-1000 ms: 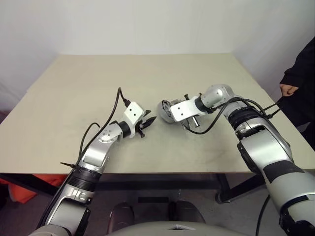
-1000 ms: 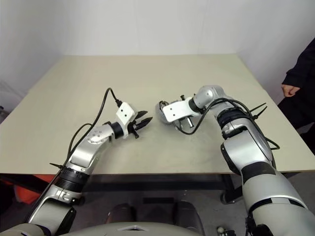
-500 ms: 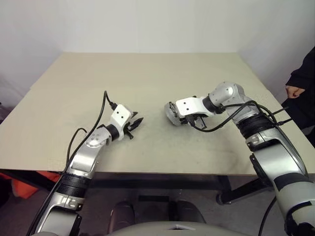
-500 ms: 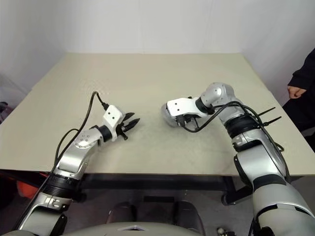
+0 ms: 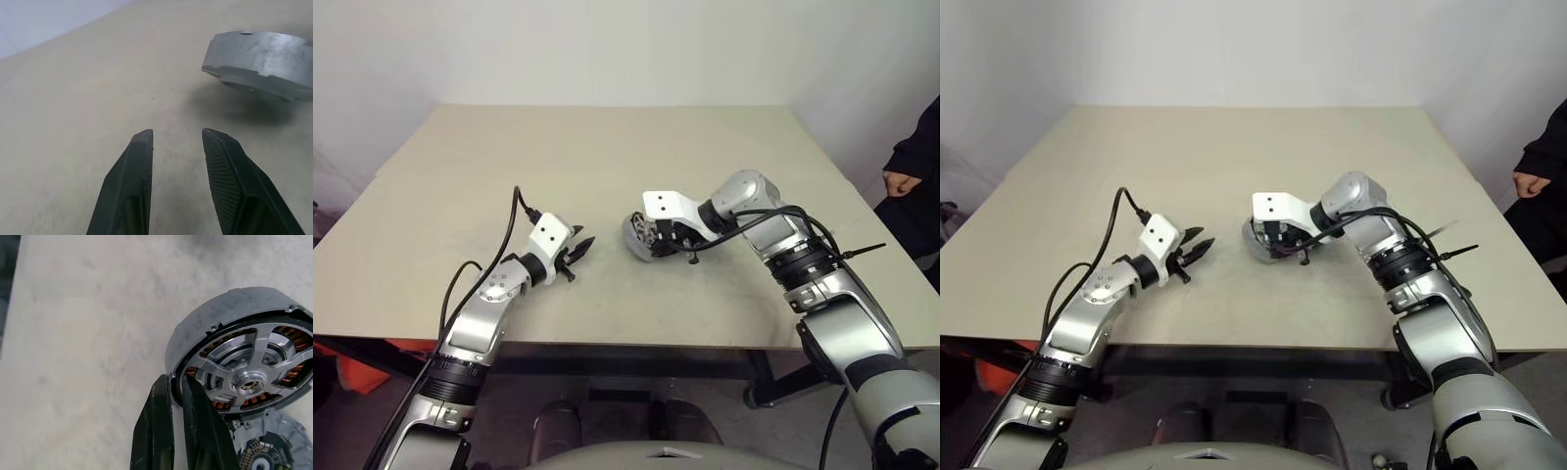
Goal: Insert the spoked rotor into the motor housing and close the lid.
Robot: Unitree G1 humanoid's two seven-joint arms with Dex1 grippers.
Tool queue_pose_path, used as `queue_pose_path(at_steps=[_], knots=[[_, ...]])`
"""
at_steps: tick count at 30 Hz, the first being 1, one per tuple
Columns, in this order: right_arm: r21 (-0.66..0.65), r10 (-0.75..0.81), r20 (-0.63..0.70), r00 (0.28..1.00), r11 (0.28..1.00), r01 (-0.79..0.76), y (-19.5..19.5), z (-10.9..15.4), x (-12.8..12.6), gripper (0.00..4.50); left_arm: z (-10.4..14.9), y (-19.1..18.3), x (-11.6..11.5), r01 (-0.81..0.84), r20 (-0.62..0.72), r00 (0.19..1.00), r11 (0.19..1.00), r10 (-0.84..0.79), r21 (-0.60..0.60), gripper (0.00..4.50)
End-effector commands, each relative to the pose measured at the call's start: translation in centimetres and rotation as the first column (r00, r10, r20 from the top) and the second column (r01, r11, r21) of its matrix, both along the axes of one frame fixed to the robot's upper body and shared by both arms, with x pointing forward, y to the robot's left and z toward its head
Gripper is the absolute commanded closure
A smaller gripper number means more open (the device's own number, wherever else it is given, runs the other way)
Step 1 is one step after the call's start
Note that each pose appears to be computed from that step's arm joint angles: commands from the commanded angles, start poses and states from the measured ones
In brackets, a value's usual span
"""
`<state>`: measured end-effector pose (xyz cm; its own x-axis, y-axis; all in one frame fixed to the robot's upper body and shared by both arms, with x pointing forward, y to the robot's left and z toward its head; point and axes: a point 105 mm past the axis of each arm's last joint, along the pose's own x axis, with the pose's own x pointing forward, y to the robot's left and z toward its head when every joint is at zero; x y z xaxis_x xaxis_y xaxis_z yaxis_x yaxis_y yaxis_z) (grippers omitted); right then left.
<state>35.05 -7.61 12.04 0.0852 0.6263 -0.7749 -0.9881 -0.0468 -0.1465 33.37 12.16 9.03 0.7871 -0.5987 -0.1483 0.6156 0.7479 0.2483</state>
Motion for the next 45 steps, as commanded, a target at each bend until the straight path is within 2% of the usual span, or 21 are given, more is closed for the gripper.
queue_pose_path(at_steps=[1, 4, 7, 15, 19, 28, 31, 35, 38, 45], knots=[[0.066, -0.042, 0.035, 0.999, 0.997, 0.04, 1.9, 2.6, 0.8, 4.49, 2.0, 0.4, 0.2, -0.018, 0.072, 0.997, 1.0, 0.018, 0.002, 2.83], [0.073, -0.125, -0.02, 0.992, 0.989, 0.126, 2.6, 2.1, 1.2, 4.49, 1.9, 0.6, 0.0, -0.025, 0.072, 0.997, 1.0, 0.024, 0.004, 2.83], [0.064, -0.171, -0.02, 0.985, 0.983, 0.172, 2.9, 1.4, 1.8, 4.49, 1.8, 0.7, -0.1, -0.031, 0.071, 0.997, 0.999, 0.03, 0.007, 2.83], [0.04, -0.21, -0.027, 0.977, 0.977, 0.211, 2.9, -0.3, 2.3, 4.49, 1.8, 0.8, -0.2, -0.04, 0.074, 0.996, 0.999, 0.039, 0.008, 2.83], [0.061, -0.244, -0.01, 0.97, 0.968, 0.244, 3.0, -0.2, 3.0, 3.29, 1.8, 0.8, -0.1, -0.04, 0.075, 0.996, 0.999, 0.039, 0.012, 2.83], [0.144, -0.3, -0.009, 0.954, 0.944, 0.298, 3.0, 1.8, 3.7, 0.06, 1.7, 0.8, 0.0, -0.031, 0.068, 0.997, 0.999, 0.03, 0.018, 2.83], [0.21, -0.356, -0.046, 0.933, 0.91, 0.358, 2.9, 2.8, 3.9, 0.02, 1.7, 0.6, 0.0, -0.026, 0.067, 0.997, 1.0, 0.025, 0.017, 2.83], [0.368, -0.452, -0.162, 0.877, 0.797, 0.479, 3.1, 3.9, 4.4, 0.02, 1.8, 0.3, 0.1, -0.017, 0.071, 0.997, 1.0, 0.016, 0.012, 2.83], [0.489, -0.506, -0.284, 0.814, 0.654, 0.577, 2.6, 4.4, 4.7, 0.02, 1.9, 0.1, 0.2, -0.009, 0.074, 0.997, 1.0, 0.009, 0.002, 2.83], [0.414, -0.532, -0.625, 0.572, 0.395, 0.82, -0.9, 2.4, 3.0, 0.02, 2.9, -0.5, 0.4, 0.052, 0.06, 0.997, 0.997, -0.048, -0.061, 2.83]])
